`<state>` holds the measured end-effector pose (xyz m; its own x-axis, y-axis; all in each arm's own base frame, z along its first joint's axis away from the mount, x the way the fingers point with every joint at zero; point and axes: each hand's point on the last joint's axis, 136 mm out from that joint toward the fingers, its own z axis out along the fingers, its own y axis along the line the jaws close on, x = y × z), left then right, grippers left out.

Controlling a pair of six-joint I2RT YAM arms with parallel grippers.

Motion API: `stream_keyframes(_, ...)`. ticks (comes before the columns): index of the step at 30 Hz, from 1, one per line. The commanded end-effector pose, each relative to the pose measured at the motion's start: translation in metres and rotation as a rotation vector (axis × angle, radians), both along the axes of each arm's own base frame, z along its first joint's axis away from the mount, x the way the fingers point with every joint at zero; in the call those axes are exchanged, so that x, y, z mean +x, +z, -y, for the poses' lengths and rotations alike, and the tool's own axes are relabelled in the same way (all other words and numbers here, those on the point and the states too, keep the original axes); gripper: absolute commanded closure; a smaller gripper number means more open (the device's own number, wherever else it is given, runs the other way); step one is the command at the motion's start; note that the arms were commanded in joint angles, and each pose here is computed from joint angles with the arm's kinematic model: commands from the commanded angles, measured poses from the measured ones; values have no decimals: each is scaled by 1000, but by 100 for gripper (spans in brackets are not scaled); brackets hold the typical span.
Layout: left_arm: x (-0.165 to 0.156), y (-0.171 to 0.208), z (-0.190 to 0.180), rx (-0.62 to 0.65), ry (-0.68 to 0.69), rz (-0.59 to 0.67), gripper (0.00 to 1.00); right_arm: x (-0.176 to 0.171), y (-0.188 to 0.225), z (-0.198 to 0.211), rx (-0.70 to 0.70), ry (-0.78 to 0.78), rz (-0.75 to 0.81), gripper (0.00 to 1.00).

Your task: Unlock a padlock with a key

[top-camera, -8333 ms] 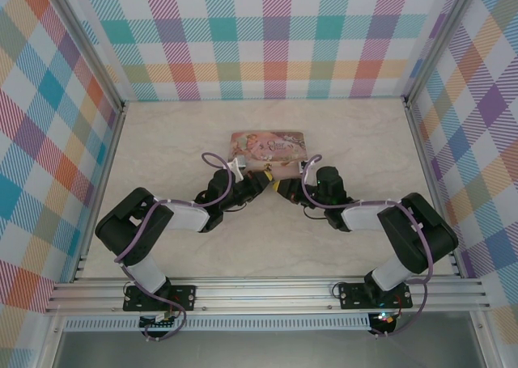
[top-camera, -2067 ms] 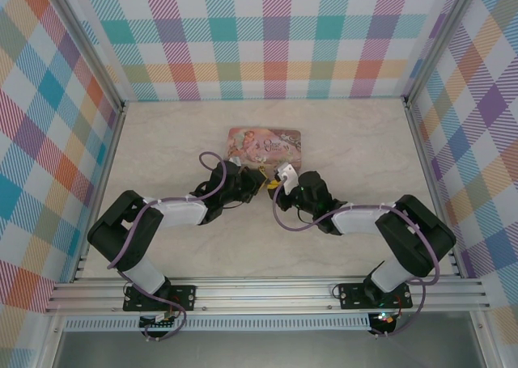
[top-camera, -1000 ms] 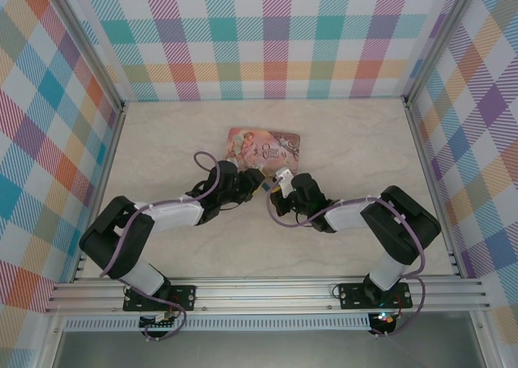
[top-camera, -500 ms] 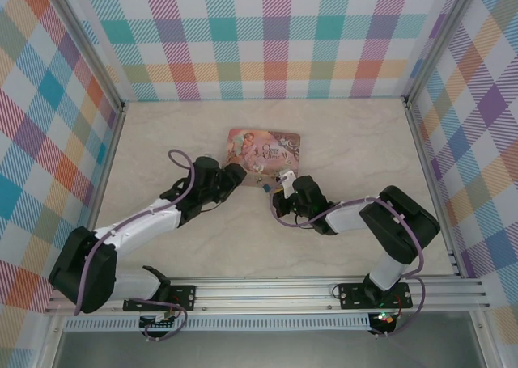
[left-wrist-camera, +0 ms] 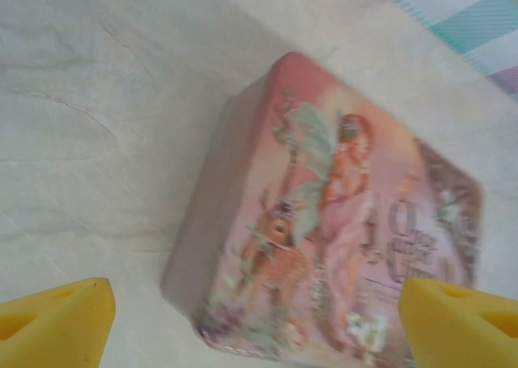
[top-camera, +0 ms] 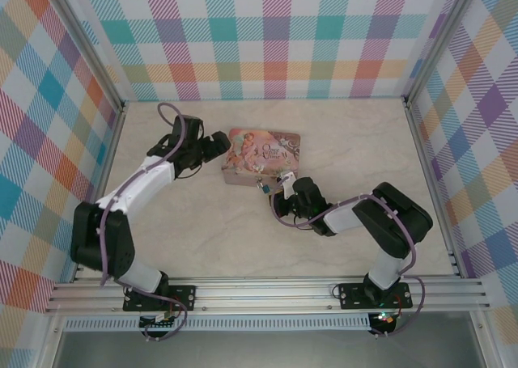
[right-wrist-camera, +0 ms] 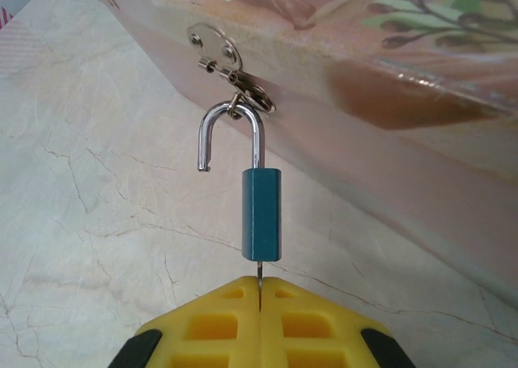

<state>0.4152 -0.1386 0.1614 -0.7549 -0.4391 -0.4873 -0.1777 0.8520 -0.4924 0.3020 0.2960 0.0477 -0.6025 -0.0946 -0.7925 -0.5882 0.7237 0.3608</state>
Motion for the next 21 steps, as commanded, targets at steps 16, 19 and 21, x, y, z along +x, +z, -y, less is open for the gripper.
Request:
stream_keyframes(16,51,-58,44,-176,-249,-50,20,-3,26,37,-3,-69,14,50)
stream_keyframes(19,47,-63,42,-165,-251,-64,22,-2,42,48,19,-67,-49,39)
stream_keyframes(21,44,-68,41,-161,-249,-73,23,4,52,57,41,-102,-100,28)
